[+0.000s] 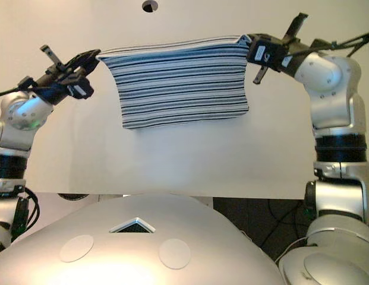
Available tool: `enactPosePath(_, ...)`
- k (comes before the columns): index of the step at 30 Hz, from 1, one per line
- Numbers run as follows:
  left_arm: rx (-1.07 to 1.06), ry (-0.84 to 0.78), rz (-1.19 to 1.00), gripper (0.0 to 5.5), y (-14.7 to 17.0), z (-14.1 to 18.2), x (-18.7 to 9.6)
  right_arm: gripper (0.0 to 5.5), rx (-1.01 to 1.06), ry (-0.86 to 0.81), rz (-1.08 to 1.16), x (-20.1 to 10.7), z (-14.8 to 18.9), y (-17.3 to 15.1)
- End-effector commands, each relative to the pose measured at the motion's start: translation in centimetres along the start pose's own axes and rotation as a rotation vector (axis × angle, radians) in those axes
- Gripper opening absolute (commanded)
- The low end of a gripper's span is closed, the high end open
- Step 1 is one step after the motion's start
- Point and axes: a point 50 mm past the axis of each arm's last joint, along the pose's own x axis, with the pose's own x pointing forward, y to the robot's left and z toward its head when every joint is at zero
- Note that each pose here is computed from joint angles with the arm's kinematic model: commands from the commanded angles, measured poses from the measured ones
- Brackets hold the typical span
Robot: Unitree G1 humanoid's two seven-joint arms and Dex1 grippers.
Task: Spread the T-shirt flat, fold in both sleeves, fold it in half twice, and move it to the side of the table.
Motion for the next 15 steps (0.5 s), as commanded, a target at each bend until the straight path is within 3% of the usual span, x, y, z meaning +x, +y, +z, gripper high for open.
enactPosePath(1, 0.050, 0.046, -0.020, 0.00, -0.5, -1.8, 1.8, 0.01, 0.008, 0.025, 0.033, 2.7, -0.7, 0.2)
enactPosePath(2, 0.062, 0.059, -0.037, 0.00, -0.8, -2.2, 2.1, 0.01, 0.009, 0.027, 0.043, 3.3, -0.7, 0.4)
enactPosePath(4, 0.098, 0.079, -0.092, 0.54, -2.0, -2.9, 2.6, 0.00, 0.022, 0.048, 0.066, 4.6, -1.1, 1.0)
enactPosePath(8, 0.099, 0.081, -0.145, 1.30, -4.3, -3.3, 2.8, 0.97, 0.102, 0.093, 0.087, 6.2, -1.8, 2.4)
enactPosePath(11, 0.031, 0.144, -0.001, 1.68, -3.4, -4.2, 2.9, 1.40, 0.180, 0.082, -0.037, 6.4, -2.1, 1.6)
enactPosePath(15, -0.110, 0.217, 0.282, 2.31, -1.7, -5.2, 2.1, 1.44, 0.385, 0.064, -0.252, 5.5, -3.1, -0.3)
